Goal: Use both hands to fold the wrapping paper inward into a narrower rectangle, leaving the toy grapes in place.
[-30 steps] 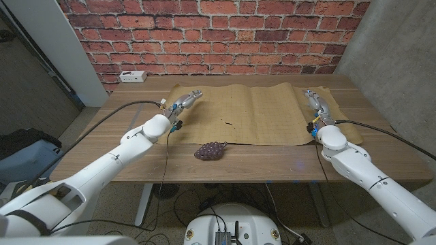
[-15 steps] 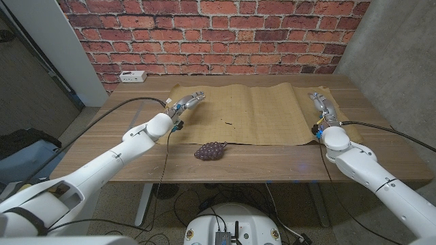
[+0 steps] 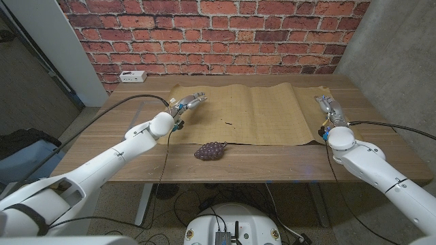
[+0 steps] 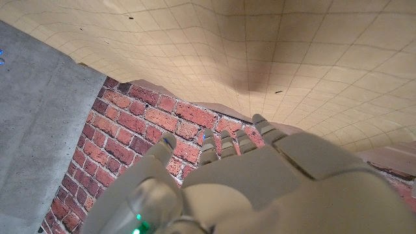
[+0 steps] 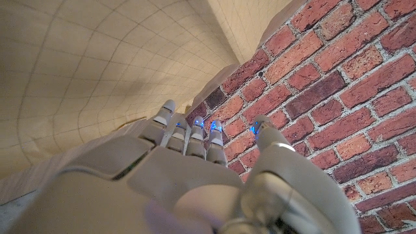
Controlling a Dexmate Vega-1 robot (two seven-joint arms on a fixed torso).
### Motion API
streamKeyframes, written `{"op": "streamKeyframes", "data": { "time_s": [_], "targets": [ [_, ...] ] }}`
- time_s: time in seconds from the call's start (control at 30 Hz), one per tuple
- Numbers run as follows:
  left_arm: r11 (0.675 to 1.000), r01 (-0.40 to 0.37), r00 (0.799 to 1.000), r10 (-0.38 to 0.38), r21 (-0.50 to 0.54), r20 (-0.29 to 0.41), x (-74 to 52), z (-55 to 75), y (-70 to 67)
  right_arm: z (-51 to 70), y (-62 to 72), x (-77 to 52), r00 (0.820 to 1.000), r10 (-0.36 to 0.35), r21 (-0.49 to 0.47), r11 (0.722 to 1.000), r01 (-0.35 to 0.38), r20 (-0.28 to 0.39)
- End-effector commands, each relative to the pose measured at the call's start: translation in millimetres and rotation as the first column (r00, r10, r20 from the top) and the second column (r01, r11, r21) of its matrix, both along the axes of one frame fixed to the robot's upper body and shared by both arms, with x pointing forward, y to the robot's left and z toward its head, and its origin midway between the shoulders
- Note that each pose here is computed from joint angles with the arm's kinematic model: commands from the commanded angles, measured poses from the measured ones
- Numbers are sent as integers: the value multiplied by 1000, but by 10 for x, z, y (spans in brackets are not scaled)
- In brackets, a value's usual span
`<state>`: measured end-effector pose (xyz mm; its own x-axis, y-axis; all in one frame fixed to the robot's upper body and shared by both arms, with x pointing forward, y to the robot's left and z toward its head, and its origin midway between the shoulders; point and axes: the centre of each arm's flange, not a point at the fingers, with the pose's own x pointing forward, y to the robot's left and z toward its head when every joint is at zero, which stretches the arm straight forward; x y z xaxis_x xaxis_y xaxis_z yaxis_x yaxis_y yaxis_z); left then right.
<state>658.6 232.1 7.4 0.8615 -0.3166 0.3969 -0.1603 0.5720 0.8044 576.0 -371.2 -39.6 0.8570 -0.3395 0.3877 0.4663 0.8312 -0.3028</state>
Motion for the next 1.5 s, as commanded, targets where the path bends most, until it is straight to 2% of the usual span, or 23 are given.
{"op": "streamKeyframes", "data": {
  "time_s": [0.03, 0.37, 0.6, 0.77, 0.87, 0.97, 1.13, 1.5],
  "targets": [
    [996, -40, 999, 39, 77, 13, 42, 34, -84, -33, -128, -109, 989, -124, -66, 991, 119, -80],
    [986, -78, 997, 78, 146, 4, 76, 39, -154, -134, -286, -233, 970, -219, -52, 975, 215, -108],
    [982, -81, 997, 83, 170, -6, 131, 50, -217, -134, -333, -287, 952, -279, -69, 960, 273, -124],
    [980, -76, 996, 81, 182, -21, 172, 42, -251, -120, -355, -309, 931, -338, -83, 941, 330, -140],
    [980, -73, 996, 81, 187, -33, 188, 22, -259, -117, -368, -320, 927, -348, -78, 937, 340, -142],
    [980, -70, 996, 80, 189, -46, 202, -3, -260, -109, -378, -326, 913, -375, -90, 927, 365, -162],
    [980, -64, 995, 78, 188, -67, 235, -18, -255, -139, -412, -325, 898, -392, -73, 920, 385, -202],
    [977, -61, 994, 79, 202, -80, 285, -18, -283, -259, -496, -330, 884, -386, -36, 920, 391, -264]
  ]
}}
